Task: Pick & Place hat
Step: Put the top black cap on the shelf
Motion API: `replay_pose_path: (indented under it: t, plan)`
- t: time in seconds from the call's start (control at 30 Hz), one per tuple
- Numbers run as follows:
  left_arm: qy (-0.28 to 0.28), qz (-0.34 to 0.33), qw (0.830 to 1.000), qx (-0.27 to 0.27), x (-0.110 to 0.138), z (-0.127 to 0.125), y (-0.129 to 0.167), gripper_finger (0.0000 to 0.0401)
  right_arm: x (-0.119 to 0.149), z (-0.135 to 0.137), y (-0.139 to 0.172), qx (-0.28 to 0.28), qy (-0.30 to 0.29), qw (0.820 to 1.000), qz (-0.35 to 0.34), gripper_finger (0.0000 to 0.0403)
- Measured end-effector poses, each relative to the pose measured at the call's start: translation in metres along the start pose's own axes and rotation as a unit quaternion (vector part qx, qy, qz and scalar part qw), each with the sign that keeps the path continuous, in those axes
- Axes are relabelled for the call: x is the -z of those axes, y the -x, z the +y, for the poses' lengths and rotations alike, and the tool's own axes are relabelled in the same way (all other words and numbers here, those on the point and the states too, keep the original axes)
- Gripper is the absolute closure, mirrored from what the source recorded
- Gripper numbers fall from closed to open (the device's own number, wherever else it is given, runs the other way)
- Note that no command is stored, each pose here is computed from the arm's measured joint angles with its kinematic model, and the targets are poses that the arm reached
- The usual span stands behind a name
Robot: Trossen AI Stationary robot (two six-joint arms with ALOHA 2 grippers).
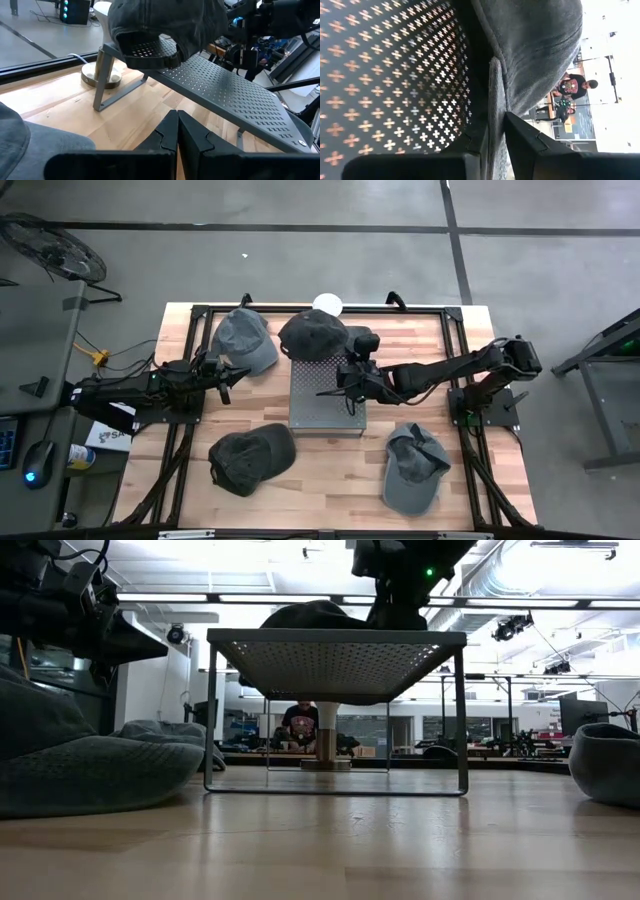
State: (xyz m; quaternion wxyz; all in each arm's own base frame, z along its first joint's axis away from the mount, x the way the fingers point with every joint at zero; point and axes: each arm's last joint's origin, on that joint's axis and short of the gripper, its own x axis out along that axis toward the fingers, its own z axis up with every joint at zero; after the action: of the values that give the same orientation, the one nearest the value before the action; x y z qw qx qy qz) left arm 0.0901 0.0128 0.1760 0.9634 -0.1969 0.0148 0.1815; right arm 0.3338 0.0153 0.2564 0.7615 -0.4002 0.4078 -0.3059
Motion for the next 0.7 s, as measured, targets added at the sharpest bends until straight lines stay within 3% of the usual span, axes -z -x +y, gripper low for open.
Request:
replay_pose_path:
  t: [0.27,0.7]
  plan:
    - [0.0,0.0,1.0,0.0,0.0,0.0,0.0,0.04,-0.0004,0.0005,0.0003,-0.007,-0.013,1.0,-0.004,0.0331]
    - [0.0,0.0,1.0,0.0,0.0,0.0,0.0,0.04,-0.0041,0.0069,0.0057,-0.074,-0.073,0.994,-0.039,0.0236]
